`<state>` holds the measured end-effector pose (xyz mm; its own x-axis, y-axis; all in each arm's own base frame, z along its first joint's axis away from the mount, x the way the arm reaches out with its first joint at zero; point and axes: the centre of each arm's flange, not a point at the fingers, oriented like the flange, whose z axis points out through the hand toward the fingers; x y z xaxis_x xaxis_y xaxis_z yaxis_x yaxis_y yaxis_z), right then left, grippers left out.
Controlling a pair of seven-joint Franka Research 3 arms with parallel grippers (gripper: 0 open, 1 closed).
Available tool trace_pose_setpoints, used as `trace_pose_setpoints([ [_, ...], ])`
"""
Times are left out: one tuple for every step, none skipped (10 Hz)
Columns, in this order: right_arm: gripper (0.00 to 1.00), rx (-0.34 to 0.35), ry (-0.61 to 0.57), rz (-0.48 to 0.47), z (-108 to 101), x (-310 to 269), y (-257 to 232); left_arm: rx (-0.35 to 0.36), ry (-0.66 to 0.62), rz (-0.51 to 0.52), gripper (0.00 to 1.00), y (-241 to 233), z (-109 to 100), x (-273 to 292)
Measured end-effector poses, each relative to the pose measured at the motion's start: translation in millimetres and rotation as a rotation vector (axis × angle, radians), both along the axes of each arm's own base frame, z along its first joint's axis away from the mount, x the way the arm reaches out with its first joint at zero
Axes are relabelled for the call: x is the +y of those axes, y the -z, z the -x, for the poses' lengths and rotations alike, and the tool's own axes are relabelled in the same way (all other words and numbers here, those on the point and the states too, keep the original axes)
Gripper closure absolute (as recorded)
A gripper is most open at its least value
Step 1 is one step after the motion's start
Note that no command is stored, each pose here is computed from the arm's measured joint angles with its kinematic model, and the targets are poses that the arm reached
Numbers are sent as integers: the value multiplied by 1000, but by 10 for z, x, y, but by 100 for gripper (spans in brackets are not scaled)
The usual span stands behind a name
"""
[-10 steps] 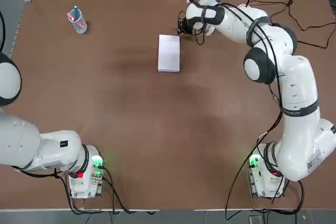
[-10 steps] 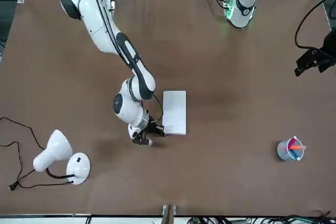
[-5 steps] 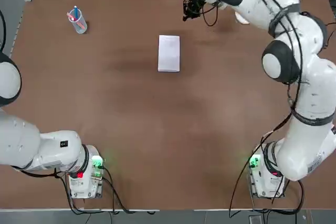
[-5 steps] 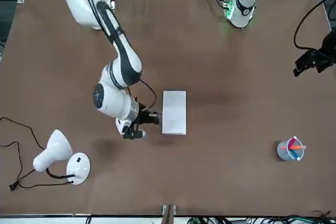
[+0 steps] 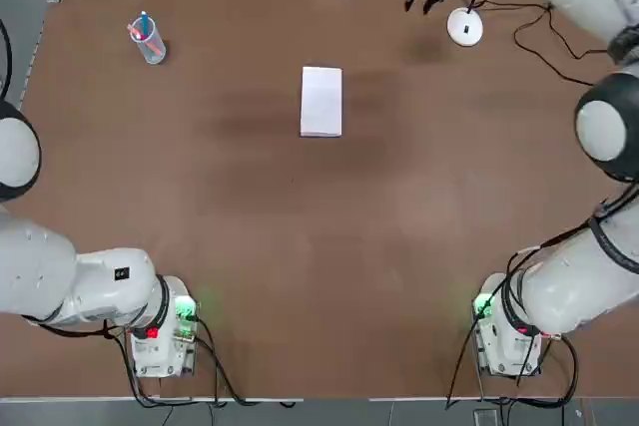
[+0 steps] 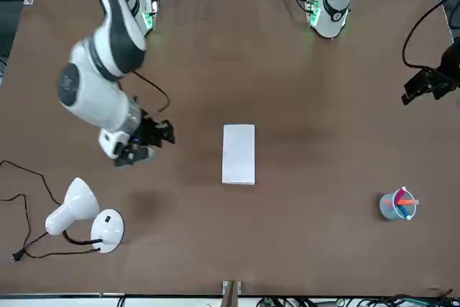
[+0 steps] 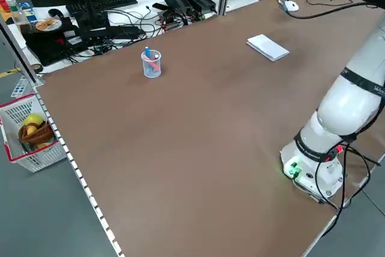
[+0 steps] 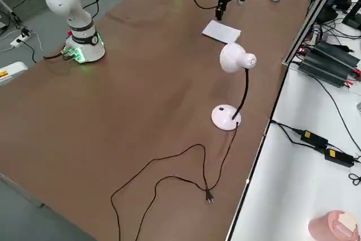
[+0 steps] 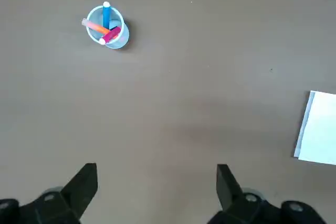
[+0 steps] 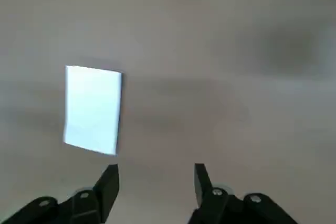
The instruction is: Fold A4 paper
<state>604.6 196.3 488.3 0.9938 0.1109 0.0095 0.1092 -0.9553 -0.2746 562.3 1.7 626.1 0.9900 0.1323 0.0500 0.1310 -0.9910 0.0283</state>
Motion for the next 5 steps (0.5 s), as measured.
trace_pose_setpoints([
  [29,-15,9,47,54,-342,-267,0,0,0,0,1,0,1],
  [22,-25,24,98,120,-638,-474,1,0,0,0,3,0,1],
  [17,-24,45,144,183,-912,-624,1,0,0,0,3,0,0],
  [4,-3,73,174,240,-1183,-741,0,0,0,0,3,0,0],
  [1,29,101,191,292,-1428,-877,0,0,0,0,3,0,-1],
])
